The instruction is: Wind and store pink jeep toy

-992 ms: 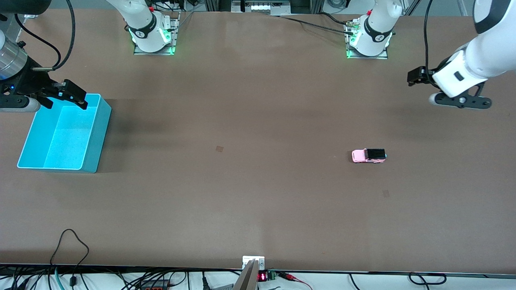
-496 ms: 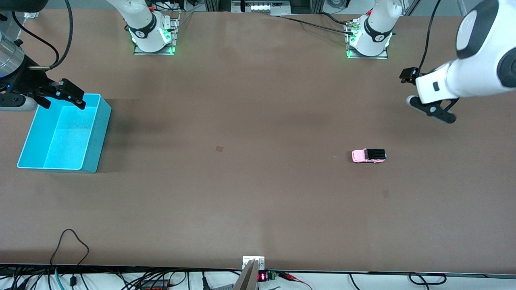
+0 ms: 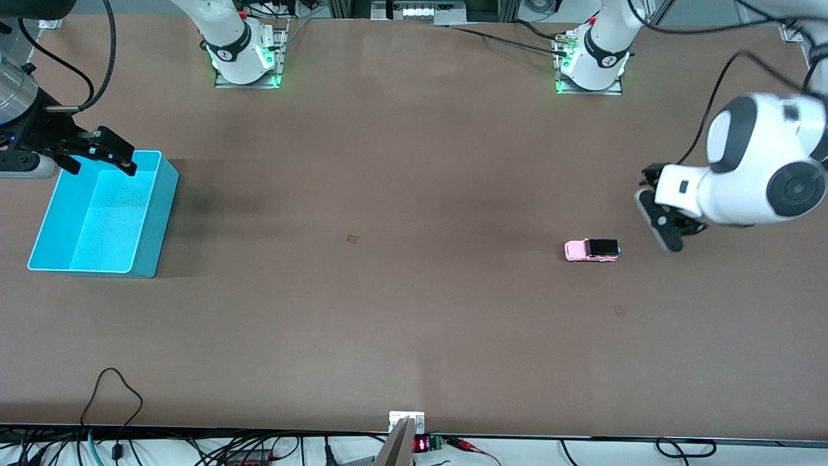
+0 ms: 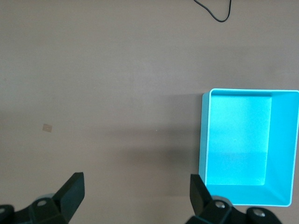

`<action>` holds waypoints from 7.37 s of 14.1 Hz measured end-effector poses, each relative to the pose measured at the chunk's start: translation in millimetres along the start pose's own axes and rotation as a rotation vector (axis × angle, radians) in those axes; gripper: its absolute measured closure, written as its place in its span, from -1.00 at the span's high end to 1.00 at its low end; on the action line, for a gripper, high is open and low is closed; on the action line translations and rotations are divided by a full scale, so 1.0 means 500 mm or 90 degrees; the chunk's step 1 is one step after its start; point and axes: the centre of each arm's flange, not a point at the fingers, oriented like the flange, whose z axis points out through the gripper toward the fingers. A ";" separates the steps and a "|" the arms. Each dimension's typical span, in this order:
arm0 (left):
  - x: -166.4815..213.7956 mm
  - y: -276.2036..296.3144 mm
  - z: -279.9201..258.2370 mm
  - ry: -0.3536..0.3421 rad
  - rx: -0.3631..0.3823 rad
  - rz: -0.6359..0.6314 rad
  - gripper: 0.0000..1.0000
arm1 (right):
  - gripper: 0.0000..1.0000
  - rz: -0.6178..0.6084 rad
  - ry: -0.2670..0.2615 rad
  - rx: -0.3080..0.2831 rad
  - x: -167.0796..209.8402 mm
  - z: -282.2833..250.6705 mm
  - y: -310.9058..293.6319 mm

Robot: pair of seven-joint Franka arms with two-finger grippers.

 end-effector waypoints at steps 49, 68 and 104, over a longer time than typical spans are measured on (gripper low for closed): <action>-0.281 -0.245 0.368 0.074 0.146 0.318 0.29 | 1.00 -0.006 0.000 0.000 0.000 0.000 0.003; -0.063 -0.108 -0.089 0.024 -0.033 0.039 1.00 | 1.00 -0.006 0.000 0.000 0.000 0.000 0.003; -0.103 0.196 -0.359 0.135 0.112 -0.623 1.00 | 1.00 -0.185 -0.126 0.013 0.020 0.179 0.000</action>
